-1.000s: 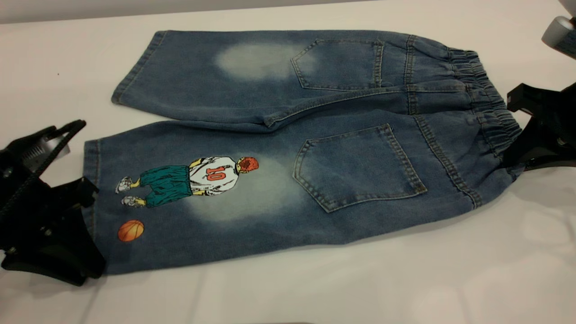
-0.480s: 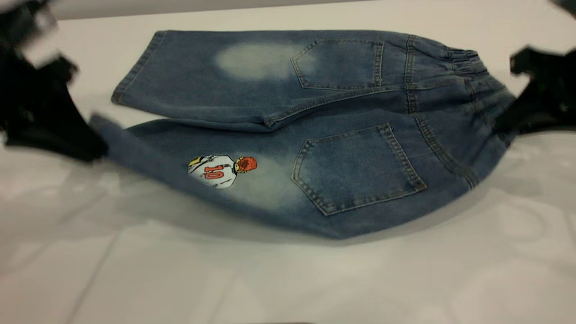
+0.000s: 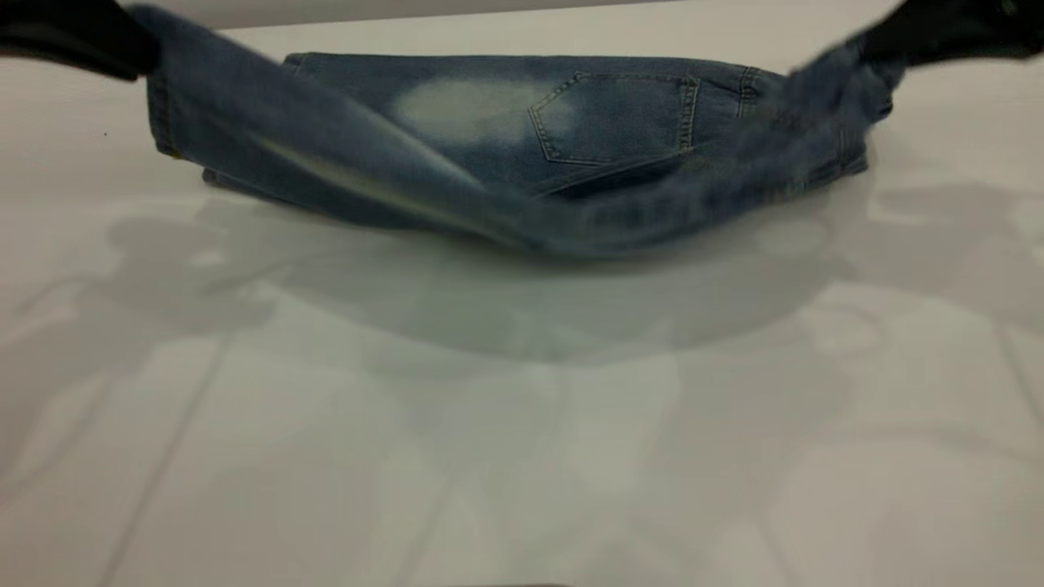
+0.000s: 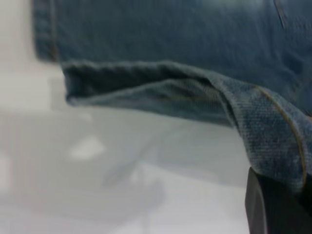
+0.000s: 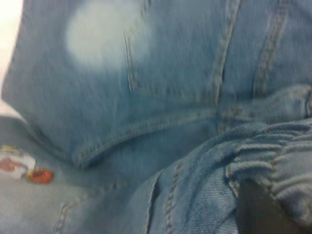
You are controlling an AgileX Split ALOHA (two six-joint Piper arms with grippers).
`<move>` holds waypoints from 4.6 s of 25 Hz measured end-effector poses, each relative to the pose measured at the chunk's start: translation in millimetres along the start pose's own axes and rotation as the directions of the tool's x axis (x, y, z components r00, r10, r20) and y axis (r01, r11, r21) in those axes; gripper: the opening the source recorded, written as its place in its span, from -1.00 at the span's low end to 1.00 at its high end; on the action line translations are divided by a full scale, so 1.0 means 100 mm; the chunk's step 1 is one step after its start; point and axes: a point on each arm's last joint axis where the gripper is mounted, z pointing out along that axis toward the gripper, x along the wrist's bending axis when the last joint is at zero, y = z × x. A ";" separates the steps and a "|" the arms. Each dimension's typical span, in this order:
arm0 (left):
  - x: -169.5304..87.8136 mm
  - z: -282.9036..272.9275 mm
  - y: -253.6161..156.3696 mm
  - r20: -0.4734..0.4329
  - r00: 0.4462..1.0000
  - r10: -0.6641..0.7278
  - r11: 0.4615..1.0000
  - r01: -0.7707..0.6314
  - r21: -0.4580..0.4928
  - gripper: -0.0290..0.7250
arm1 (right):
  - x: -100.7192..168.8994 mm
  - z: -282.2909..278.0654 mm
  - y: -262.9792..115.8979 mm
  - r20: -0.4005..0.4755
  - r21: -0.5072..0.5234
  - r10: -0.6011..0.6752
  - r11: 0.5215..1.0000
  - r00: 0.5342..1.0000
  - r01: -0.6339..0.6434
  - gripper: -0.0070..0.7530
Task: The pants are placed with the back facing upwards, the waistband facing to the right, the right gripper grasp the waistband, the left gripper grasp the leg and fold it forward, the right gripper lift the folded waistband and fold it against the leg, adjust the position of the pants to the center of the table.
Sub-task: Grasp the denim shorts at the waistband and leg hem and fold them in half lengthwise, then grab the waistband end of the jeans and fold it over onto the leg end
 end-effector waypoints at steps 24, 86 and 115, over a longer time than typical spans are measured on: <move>0.03 1.27 0.73 -0.157 0.975 0.159 0.970 -0.184 -0.158 -0.83 | -0.49 0.66 0.63 0.193 -0.203 0.137 0.974 0.972 -0.097 -0.88; -0.85 2.14 0.91 -0.153 0.933 0.326 0.884 -0.359 -0.299 0.44 | -0.11 0.55 0.71 -0.020 -0.016 -0.070 0.997 0.997 0.070 0.58; -1.14 2.11 0.74 0.201 0.888 0.414 0.910 -0.396 -0.122 0.44 | -0.64 0.88 0.56 0.257 0.016 -0.178 0.984 0.950 0.180 0.58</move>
